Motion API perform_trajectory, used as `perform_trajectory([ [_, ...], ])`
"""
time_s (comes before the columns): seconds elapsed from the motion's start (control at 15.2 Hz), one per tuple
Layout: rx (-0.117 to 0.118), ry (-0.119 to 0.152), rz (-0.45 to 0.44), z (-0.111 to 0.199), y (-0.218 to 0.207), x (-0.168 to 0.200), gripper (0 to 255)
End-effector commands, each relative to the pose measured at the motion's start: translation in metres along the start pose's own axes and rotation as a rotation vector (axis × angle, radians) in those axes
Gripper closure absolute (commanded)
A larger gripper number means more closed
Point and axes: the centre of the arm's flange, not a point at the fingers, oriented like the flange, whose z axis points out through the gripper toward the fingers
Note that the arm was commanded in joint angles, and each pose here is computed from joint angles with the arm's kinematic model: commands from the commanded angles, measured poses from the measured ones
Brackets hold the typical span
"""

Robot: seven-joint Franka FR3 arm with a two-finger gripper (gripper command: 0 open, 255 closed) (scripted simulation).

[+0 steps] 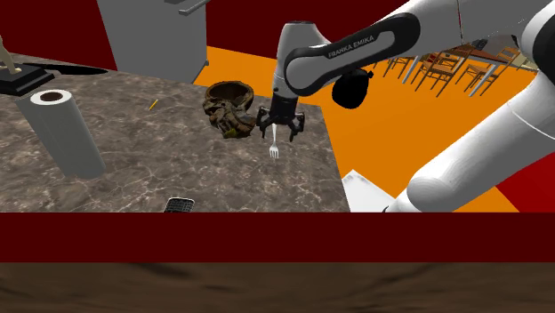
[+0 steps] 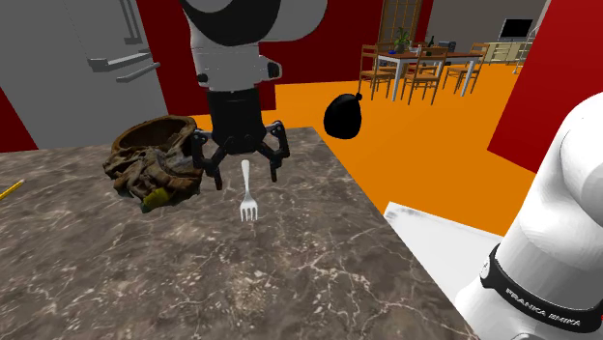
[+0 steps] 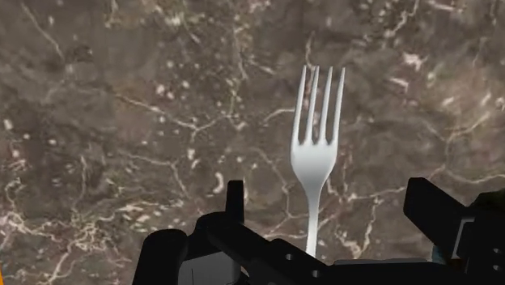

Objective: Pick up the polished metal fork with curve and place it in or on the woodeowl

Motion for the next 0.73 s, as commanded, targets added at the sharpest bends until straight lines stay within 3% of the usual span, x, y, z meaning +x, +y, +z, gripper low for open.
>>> perform_trajectory([
  [0.0, 0.003, -0.001, 0.013, 0.012, -0.003, 0.001, 0],
  [0.33, 0.003, -0.001, 0.013, 0.036, -0.003, 0.001, 0],
  [0.66, 0.003, -0.001, 0.013, 0.036, -0.003, 0.001, 0],
])
